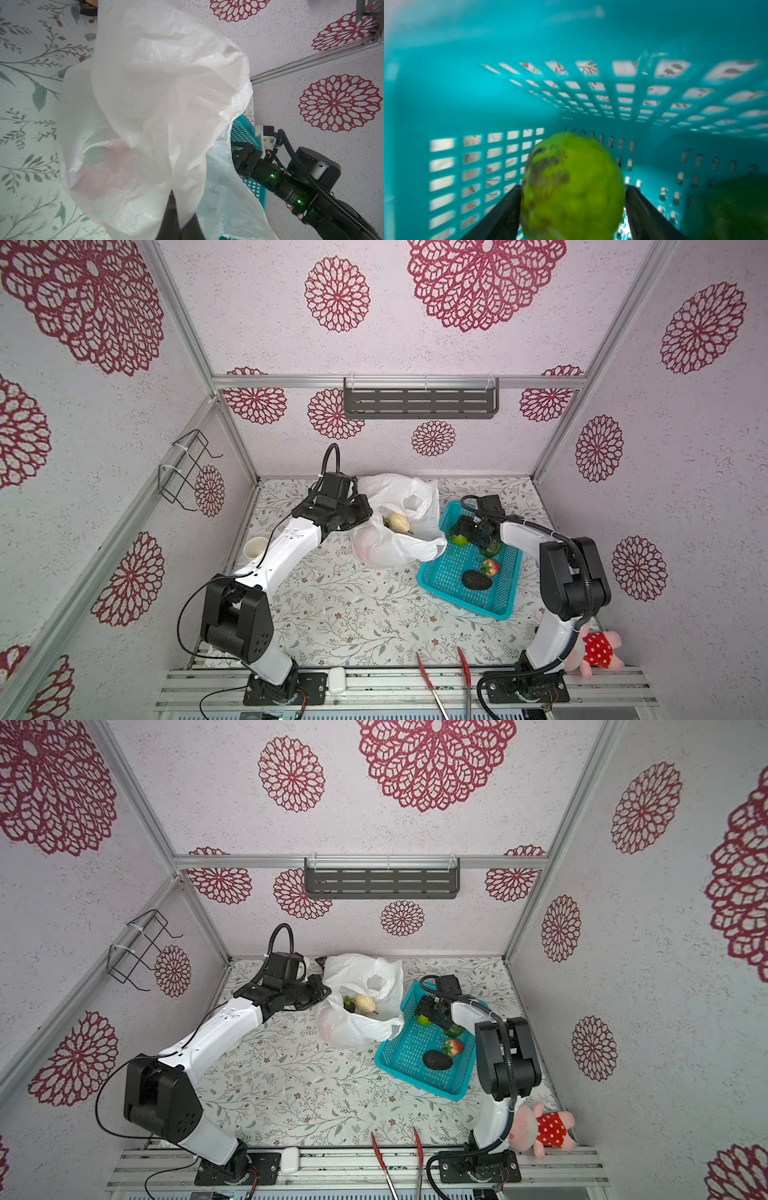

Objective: Place the fruits into the plastic bag
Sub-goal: Pick up the bin from the plate, then place the fruit in the plastic bag, then pick up the bin from the plate.

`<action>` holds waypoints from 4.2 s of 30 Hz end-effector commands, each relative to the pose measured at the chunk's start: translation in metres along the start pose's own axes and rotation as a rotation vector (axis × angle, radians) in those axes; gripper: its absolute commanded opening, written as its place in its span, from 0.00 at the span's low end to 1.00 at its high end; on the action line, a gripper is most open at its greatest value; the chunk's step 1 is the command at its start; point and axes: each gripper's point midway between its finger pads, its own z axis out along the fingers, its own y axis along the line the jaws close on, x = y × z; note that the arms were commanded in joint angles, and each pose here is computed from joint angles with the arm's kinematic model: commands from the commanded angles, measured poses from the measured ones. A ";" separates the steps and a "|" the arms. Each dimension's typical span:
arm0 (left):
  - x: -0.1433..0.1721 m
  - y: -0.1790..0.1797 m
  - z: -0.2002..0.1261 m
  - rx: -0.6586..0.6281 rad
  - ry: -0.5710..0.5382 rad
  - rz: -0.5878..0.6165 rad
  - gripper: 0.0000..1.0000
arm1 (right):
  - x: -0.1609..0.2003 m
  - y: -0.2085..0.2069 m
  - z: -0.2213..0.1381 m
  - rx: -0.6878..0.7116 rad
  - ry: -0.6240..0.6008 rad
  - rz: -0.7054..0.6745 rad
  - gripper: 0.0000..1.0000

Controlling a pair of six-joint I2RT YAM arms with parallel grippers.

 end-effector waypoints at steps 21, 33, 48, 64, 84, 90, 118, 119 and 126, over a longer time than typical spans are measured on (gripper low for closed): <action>0.000 -0.003 -0.002 0.008 -0.008 0.008 0.00 | 0.023 0.193 -0.124 -0.559 -0.071 -0.469 0.49; -0.006 -0.006 -0.014 -0.005 -0.043 0.034 0.00 | 0.081 0.266 -0.050 -0.619 0.193 -0.492 0.53; -0.005 -0.001 -0.011 -0.023 -0.040 0.026 0.00 | 0.029 0.323 -0.029 -0.736 0.077 -0.386 0.84; -0.012 0.004 -0.011 -0.056 -0.070 0.023 0.00 | 0.035 0.230 -0.127 -0.588 -0.091 -0.467 0.90; -0.011 0.003 -0.014 -0.047 -0.073 0.001 0.00 | -0.023 -0.052 -0.097 0.269 -0.232 0.083 0.95; -0.009 0.008 -0.018 -0.060 -0.084 0.002 0.00 | -0.013 -0.075 -0.074 0.371 -0.168 0.117 0.95; -0.010 0.005 -0.013 -0.052 -0.068 0.002 0.00 | -0.018 -0.027 -0.058 0.124 -0.198 -0.005 0.34; -0.010 0.004 -0.013 -0.049 -0.066 0.002 0.00 | -0.022 -0.011 -0.066 0.075 -0.215 -0.039 0.34; -0.011 0.002 -0.010 -0.042 -0.060 0.001 0.00 | -0.027 0.130 -0.129 -0.294 -0.349 -0.351 0.37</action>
